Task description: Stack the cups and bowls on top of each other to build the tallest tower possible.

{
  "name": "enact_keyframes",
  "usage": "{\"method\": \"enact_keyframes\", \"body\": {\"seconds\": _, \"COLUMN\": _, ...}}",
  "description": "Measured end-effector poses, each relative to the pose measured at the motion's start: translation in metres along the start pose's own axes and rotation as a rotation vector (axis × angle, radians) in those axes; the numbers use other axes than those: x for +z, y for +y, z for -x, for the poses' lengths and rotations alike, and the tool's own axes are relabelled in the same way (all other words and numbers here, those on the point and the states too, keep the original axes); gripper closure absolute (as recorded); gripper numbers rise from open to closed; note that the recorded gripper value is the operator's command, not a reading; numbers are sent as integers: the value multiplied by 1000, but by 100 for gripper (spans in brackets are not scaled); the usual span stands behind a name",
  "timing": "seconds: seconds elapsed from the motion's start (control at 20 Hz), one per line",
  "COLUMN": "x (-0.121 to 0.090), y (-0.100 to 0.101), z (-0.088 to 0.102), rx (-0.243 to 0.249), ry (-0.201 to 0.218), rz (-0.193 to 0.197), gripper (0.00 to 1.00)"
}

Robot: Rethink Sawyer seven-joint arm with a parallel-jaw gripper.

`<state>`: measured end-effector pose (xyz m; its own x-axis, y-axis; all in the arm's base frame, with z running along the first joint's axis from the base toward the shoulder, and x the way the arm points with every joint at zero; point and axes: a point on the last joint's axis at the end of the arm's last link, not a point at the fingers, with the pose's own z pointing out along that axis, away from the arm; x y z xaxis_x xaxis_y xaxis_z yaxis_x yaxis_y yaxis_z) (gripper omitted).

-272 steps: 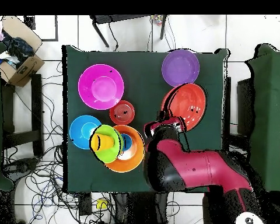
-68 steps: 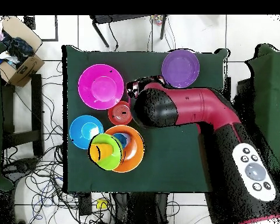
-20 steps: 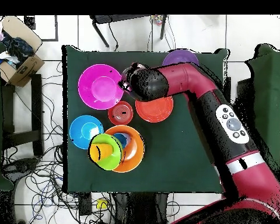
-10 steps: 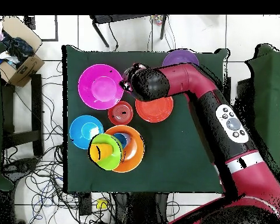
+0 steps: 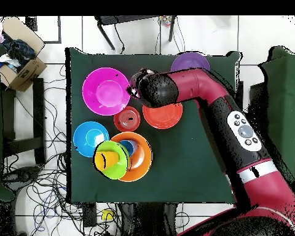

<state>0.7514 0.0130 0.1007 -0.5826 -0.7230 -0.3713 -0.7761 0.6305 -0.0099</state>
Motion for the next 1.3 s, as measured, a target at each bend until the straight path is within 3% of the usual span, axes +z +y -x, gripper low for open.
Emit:
{"method": "enact_keyframes", "body": {"seconds": 0.55, "x": 22, "y": 11, "z": -30, "rx": 20, "ry": 60, "rz": 30, "gripper": 0}}
{"method": "enact_keyframes", "body": {"seconds": 0.95, "x": 47, "y": 48, "z": -50, "rx": 10, "ry": 115, "rz": 100, "gripper": 0}}
{"method": "enact_keyframes", "body": {"seconds": 1.3, "x": 60, "y": 71, "z": -50, "rx": -6, "ry": 128, "rz": 140, "gripper": 0}}
